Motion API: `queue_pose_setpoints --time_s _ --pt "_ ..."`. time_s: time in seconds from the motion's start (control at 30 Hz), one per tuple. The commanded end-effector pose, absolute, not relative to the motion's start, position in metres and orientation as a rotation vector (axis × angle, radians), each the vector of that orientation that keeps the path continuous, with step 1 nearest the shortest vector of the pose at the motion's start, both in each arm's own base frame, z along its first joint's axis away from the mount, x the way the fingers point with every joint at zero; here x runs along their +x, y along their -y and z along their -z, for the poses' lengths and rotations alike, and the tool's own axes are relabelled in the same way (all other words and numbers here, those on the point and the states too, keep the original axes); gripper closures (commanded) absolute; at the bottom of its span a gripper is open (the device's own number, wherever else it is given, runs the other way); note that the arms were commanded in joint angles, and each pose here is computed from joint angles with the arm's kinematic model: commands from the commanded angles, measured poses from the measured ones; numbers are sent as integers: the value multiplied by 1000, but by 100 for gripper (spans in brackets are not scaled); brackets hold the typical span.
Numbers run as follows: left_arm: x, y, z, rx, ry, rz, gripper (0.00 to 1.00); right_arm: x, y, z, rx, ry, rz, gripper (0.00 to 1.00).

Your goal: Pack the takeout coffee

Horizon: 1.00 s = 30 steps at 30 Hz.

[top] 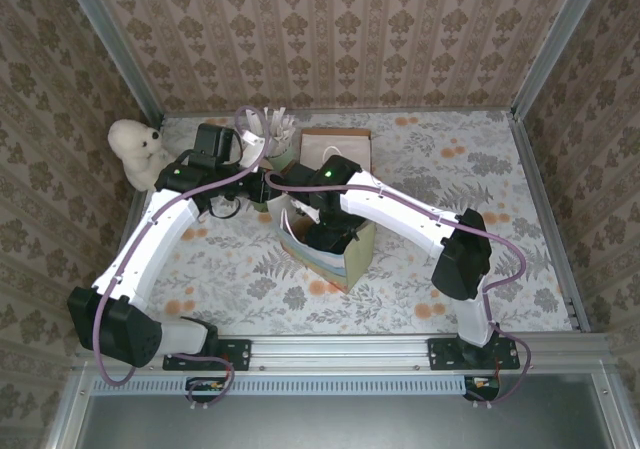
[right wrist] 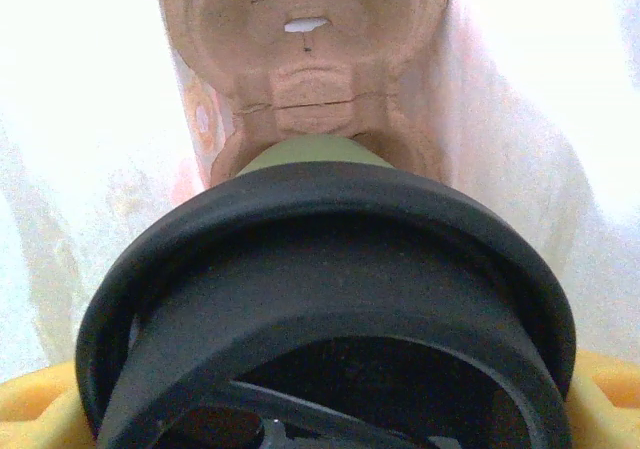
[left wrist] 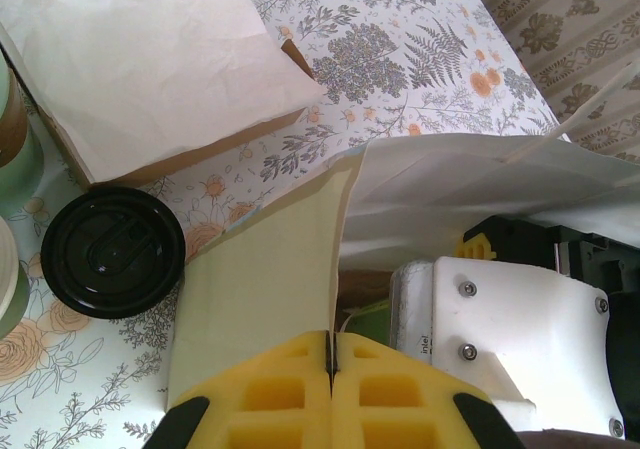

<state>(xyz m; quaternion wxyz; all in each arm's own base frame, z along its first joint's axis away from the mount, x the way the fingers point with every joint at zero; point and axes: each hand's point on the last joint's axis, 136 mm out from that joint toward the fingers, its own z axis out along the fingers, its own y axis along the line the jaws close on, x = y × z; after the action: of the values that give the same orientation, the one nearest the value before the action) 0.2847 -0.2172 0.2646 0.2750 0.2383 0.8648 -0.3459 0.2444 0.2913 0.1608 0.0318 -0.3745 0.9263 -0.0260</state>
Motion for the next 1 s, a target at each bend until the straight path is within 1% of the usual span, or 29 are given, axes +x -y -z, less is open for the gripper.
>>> queue_pose_setpoints --time_s 0.0,0.2,0.6,0.97 --pt "280 217 -273 647 -2304 943 100 254 -293 -157 -1133 -2841 120 33" --pt "279 216 -271 647 -2309 941 100 252 -297 -148 -1142 -2859 78 33" --pt "279 217 -271 641 -2310 951 100 252 -290 -139 -1131 -2889 97 33" --pt "282 218 -271 641 -2302 951 100 252 -286 -143 -1111 -2893 115 33"
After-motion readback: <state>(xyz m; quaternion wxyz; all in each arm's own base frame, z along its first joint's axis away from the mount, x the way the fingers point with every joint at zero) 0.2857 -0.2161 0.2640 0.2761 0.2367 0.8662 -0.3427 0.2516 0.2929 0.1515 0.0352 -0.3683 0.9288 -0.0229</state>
